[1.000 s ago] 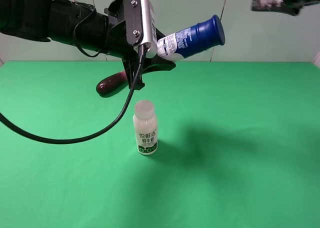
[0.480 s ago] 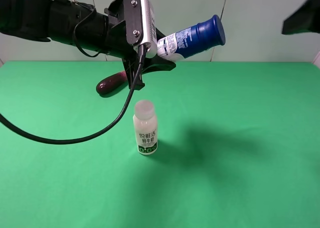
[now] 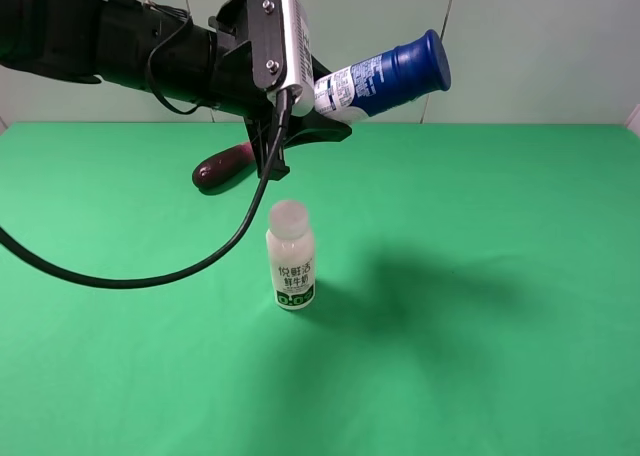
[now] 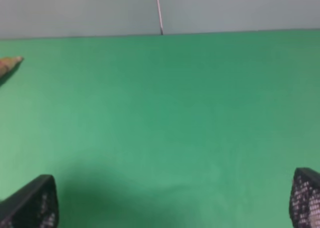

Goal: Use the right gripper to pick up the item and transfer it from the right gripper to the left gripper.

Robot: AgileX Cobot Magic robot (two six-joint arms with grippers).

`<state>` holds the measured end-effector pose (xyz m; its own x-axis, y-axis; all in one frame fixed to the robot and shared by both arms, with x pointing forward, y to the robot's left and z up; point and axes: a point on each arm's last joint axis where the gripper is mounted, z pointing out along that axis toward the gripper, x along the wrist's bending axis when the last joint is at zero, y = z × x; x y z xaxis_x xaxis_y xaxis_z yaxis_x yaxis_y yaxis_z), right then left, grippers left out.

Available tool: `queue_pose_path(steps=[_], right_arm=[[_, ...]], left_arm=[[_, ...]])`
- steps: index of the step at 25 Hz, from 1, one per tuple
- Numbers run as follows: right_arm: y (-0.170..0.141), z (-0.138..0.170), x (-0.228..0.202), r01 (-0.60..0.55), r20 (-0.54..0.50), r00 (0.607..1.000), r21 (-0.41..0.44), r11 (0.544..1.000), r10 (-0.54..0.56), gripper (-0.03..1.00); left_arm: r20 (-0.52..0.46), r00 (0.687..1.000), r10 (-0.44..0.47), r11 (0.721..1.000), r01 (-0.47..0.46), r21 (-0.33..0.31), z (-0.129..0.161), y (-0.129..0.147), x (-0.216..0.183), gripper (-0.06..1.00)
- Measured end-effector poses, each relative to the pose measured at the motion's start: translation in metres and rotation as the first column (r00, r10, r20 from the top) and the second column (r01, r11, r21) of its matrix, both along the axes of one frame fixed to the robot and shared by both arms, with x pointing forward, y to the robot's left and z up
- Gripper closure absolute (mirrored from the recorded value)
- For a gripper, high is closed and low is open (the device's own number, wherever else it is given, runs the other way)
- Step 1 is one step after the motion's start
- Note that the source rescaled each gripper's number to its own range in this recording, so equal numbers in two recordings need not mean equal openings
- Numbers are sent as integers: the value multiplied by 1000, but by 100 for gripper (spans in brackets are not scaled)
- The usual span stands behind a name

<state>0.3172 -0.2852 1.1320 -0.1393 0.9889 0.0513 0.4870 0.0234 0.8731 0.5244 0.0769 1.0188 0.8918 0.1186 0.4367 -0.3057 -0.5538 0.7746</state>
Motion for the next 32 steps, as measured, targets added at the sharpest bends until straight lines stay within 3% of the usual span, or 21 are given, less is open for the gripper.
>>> queue_pose_path(steps=[4, 16, 19, 28, 32], right_arm=[[-8, -1, -27, -10, 13, 1000, -29, 1000, 10, -3], [-21, -10, -94, -55, 145, 988, 6, 998, 54, -3], [-22, -23, -100, -66, 158, 985, 10, 998, 64, -3], [-12, -73, -79, -104, 70, 992, 29, 994, 102, -3], [-11, -79, -77, -110, 44, 993, 24, 994, 108, -3]], left_arm=[[-9, 1000, 5, 1000, -5, -4, 0, 0, 0, 94], [-52, 998, 28, 999, -29, -19, 0, 0, 0, 94], [-52, 998, 28, 999, -29, -19, 0, 0, 0, 94], [-55, 998, 29, 999, -30, -20, 0, 0, 0, 94], [-55, 998, 29, 999, -30, -20, 0, 0, 0, 94]])
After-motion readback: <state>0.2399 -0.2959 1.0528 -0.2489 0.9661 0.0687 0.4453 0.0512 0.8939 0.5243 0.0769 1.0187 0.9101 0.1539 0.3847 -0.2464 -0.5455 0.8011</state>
